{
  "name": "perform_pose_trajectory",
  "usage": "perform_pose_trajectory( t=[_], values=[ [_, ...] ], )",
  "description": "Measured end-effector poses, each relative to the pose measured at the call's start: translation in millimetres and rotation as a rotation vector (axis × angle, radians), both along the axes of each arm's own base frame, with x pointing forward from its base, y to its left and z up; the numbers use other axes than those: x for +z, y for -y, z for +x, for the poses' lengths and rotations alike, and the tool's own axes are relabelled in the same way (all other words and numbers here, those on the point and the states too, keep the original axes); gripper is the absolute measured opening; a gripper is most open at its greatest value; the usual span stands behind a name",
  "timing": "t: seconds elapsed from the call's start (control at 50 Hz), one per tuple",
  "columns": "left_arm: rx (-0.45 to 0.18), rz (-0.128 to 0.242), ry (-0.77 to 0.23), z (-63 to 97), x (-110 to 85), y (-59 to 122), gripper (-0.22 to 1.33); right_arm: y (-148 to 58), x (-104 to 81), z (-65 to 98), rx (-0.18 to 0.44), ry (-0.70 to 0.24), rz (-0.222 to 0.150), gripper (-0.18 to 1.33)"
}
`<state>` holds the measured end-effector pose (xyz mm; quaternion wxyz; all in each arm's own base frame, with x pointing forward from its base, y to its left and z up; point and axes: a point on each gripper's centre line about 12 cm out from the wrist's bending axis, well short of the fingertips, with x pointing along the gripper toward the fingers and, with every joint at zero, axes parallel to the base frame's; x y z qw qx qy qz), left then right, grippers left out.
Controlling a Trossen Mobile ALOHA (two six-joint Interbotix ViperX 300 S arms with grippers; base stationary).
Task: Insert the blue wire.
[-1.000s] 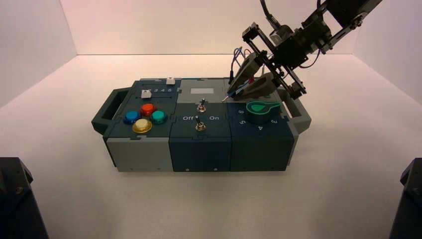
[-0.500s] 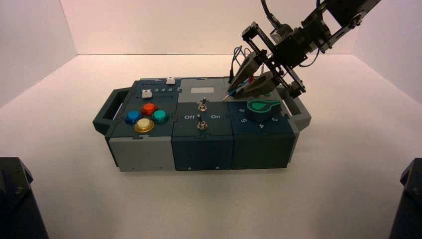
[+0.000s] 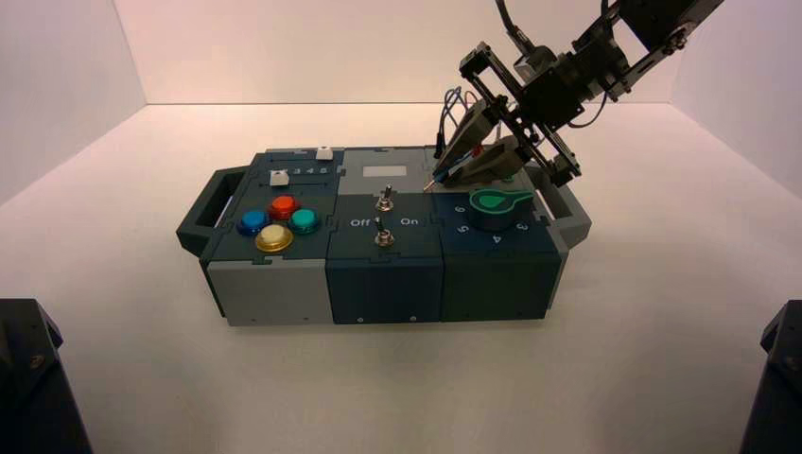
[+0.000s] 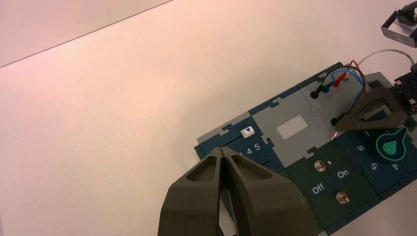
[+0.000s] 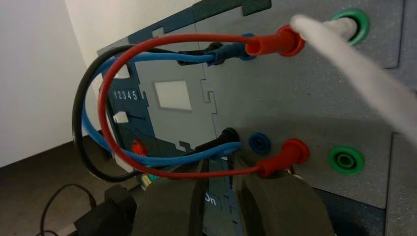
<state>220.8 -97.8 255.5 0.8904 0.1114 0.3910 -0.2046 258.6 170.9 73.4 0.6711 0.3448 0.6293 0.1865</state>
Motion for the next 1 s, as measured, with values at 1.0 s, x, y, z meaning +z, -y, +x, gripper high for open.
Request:
perform_pose_trajectory(
  t=[1.0],
  values=[
    [0.0,-0.001,-0.002,-3.7,-2.4,-1.5,-0.16,-3.0,-0.7,16.2,-0.065,0.01,0.01,0.11]
  ],
)
